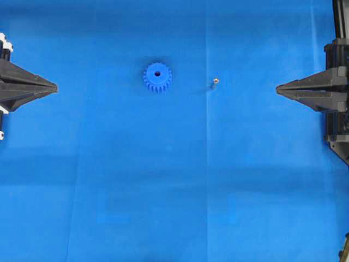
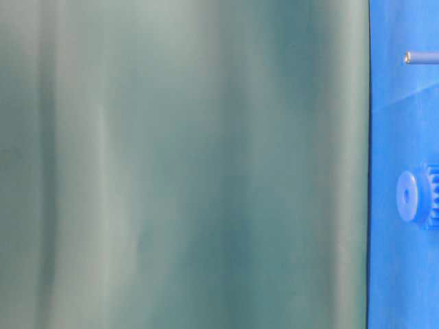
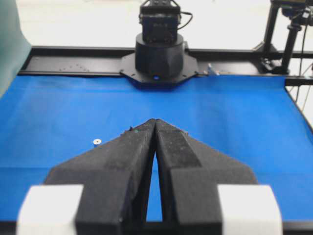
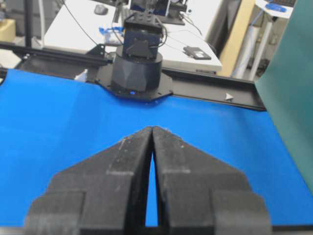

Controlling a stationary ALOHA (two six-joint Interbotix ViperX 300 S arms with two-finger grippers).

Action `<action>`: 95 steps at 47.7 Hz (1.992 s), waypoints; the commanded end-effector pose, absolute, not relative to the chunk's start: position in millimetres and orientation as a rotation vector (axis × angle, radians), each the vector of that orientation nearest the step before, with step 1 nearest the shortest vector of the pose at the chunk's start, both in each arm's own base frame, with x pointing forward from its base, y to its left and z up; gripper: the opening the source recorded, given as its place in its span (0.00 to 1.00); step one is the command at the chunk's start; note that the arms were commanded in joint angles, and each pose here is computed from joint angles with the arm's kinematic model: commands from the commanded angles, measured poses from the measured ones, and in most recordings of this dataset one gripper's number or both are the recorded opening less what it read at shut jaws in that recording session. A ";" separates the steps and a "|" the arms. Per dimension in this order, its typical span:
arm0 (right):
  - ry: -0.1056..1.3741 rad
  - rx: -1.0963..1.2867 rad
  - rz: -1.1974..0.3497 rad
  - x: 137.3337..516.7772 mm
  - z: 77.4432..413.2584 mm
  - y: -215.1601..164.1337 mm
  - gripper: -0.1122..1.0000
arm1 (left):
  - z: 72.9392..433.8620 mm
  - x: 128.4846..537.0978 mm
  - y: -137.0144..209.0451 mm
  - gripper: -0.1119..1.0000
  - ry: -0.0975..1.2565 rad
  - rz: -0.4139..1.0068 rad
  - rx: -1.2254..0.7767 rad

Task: Insert the shaft placed at a random location into the center hole of the small gear at another random location.
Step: 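Move the right gripper left toward the small silver shaft, opening it, then lower the right gripper around the silver shaft and close on it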

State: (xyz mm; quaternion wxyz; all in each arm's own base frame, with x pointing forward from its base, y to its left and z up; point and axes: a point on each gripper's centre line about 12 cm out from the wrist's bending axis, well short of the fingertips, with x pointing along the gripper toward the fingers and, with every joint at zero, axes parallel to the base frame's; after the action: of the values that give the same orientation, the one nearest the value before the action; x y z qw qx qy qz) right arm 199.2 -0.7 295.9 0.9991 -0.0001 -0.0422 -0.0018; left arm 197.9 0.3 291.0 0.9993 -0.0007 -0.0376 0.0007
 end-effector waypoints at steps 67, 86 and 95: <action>0.275 0.151 -0.315 281.8 143.8 -63.2 0.73 | 295.0 193.2 0.6 0.10 -0.081 0.003 -0.012; 0.356 0.183 -0.385 297.7 106.6 -73.6 0.72 | 292.5 192.9 2.3 0.10 -0.075 0.011 -0.010; 0.366 0.187 -0.392 299.5 102.0 -74.6 0.71 | 291.9 192.9 2.3 0.10 -0.074 0.011 -0.010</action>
State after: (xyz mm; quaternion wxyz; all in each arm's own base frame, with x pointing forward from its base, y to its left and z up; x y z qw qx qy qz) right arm 295.9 -72.4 96.2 0.9578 0.0915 0.1952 -0.1902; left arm 191.9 2.0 287.5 0.9995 -0.0052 -0.0307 0.0050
